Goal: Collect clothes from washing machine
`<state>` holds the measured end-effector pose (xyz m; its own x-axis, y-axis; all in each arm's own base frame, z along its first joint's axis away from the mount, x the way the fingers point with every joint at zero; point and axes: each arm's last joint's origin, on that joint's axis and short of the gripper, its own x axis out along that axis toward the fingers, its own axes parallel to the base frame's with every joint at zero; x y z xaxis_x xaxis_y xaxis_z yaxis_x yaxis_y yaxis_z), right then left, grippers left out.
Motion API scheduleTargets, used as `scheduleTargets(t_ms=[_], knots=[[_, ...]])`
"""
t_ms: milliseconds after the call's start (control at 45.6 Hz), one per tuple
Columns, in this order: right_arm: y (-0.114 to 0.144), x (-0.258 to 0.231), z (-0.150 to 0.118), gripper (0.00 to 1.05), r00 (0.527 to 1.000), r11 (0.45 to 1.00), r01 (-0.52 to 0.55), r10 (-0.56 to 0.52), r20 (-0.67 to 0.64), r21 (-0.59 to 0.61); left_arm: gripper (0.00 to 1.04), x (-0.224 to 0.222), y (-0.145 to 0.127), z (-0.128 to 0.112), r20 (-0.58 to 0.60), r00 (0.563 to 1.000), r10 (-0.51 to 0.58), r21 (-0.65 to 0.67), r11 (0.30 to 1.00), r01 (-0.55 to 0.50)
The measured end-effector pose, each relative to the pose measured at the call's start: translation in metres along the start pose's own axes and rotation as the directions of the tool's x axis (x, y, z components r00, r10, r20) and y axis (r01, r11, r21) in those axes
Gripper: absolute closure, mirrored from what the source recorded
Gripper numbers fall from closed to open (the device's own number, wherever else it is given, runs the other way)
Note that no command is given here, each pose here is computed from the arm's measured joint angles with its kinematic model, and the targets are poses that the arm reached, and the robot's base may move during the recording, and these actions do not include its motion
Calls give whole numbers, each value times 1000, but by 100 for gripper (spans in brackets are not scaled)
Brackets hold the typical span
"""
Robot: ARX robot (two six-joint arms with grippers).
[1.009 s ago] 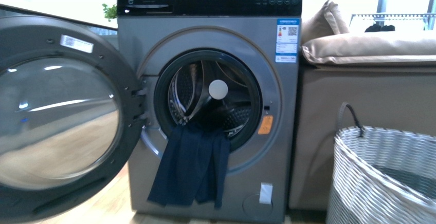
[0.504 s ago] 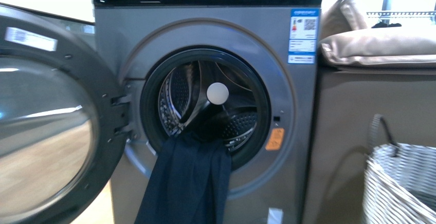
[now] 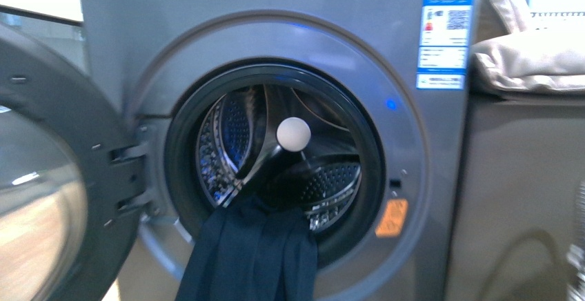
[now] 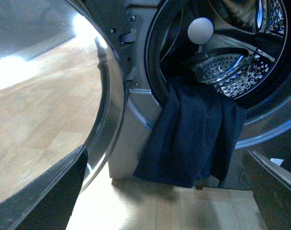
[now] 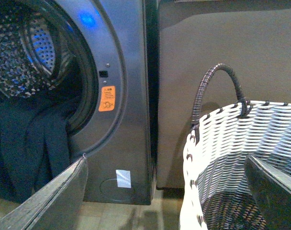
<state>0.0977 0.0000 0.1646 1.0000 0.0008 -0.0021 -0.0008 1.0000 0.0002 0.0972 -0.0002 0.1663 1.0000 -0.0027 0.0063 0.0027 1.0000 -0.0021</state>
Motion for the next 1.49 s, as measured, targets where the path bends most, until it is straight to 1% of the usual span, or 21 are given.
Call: scheduleTargets(t_ms=[614, 636, 724, 745, 855, 1031, 1162, 1228, 1403, 1491], knots=[[0, 0, 0, 8, 1000, 1000, 0, 0, 0, 0, 6, 0, 0, 0, -1, 1000, 0, 0, 1000, 0], [0, 0, 0, 8, 1000, 1000, 0, 0, 0, 0, 6, 0, 0, 0, 0, 1000, -18, -15, 1000, 18], [0, 0, 0, 8, 1000, 1000, 0, 0, 0, 0, 6, 2, -1, 1, -1, 986, -168, -94, 981, 167], [0, 0, 0, 8, 1000, 1000, 0, 0, 0, 0, 6, 3, -1, 1, -3, 982, -188, -106, 977, 187], [0, 0, 0, 8, 1000, 1000, 0, 0, 0, 0, 6, 9, -4, 11, 18, 977, -214, -129, 968, 214], [0, 0, 0, 8, 1000, 1000, 0, 0, 0, 0, 6, 47, -11, 34, 55, 968, -245, -111, 962, 250], [0, 0, 0, 8, 1000, 1000, 0, 0, 0, 0, 6, 71, -15, 45, 62, 963, -264, -88, 959, 268], [0, 0, 0, 8, 1000, 1000, 0, 0, 0, 0, 6, 91, -20, 51, 53, 957, -285, -50, 956, 288], [0, 0, 0, 8, 1000, 1000, 0, 0, 0, 0, 6, 143, -31, 47, -20, 955, -295, 4, 955, 295], [0, 0, 0, 8, 1000, 1000, 0, 0, 0, 0, 6, 163, -36, 41, -57, 953, -299, 18, 954, 300]])
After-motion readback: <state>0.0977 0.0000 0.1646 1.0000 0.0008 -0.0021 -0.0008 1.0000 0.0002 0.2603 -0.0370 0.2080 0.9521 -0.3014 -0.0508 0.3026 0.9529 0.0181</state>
